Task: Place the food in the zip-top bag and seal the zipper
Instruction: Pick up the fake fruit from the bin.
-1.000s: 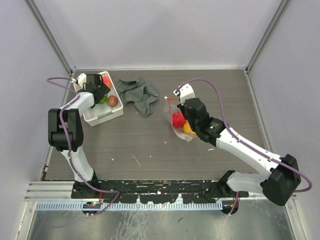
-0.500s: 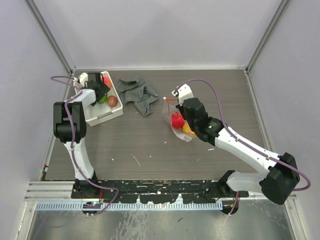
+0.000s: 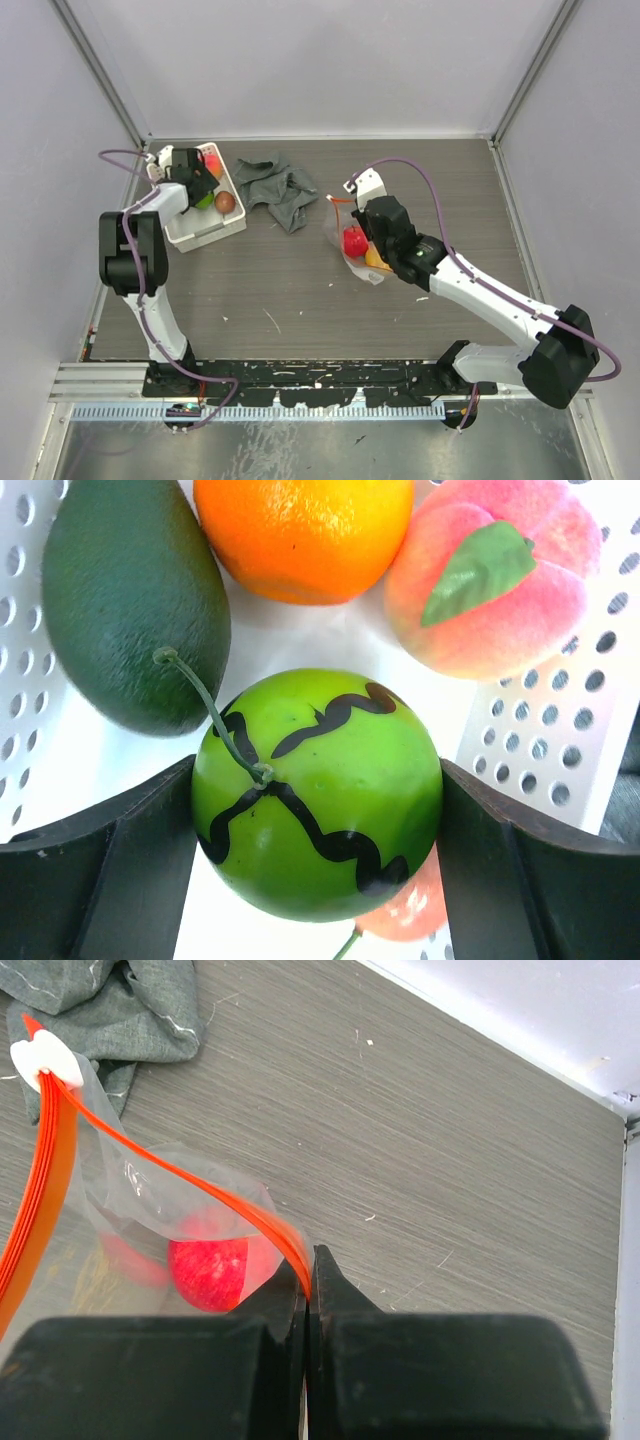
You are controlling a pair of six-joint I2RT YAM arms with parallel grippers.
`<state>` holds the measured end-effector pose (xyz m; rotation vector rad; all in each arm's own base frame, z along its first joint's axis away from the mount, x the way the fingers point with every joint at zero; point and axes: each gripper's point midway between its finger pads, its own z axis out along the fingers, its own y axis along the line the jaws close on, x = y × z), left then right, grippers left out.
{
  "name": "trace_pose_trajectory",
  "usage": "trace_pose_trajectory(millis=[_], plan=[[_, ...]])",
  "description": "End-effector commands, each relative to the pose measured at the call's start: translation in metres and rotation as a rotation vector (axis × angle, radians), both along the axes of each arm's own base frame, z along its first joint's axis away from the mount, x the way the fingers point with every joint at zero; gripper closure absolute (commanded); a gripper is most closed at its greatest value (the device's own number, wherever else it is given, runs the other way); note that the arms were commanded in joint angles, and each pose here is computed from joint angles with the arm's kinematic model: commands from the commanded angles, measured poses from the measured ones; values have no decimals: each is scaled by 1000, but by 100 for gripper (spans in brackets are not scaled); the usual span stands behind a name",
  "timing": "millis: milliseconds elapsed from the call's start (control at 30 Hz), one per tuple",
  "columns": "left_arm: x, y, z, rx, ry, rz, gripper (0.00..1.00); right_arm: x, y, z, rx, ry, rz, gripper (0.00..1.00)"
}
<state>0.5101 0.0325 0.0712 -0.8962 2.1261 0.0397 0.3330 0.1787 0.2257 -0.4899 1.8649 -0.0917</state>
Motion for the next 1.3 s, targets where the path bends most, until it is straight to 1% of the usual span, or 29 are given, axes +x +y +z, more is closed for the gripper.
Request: trace_pose_trajectory(millis=[0,133,300,500,800,1067,1267], plan=[[-6,-2,55,-1,-116,-38,48,7,2,19,48,-27,-38,100],[-23,-14,69,-49,-140,-84,51,6,0,20,60,-14,-54,100],[-46,-33,82,-114,-169,-140,53,4,-4,28,81,-12,-91,100],[-77,-74,94,-193,-181,-267,54,1,1,27,122,33,-95,100],[-128,-133,133,-260,-263,-471,54,-3,2,24,153,77,-112,100],[-175,-171,178,-282,-388,-637,54,-10,20,30,238,115,-61,100],[-206,-196,215,-273,-517,-766,54,-17,36,31,286,146,-10,100]])
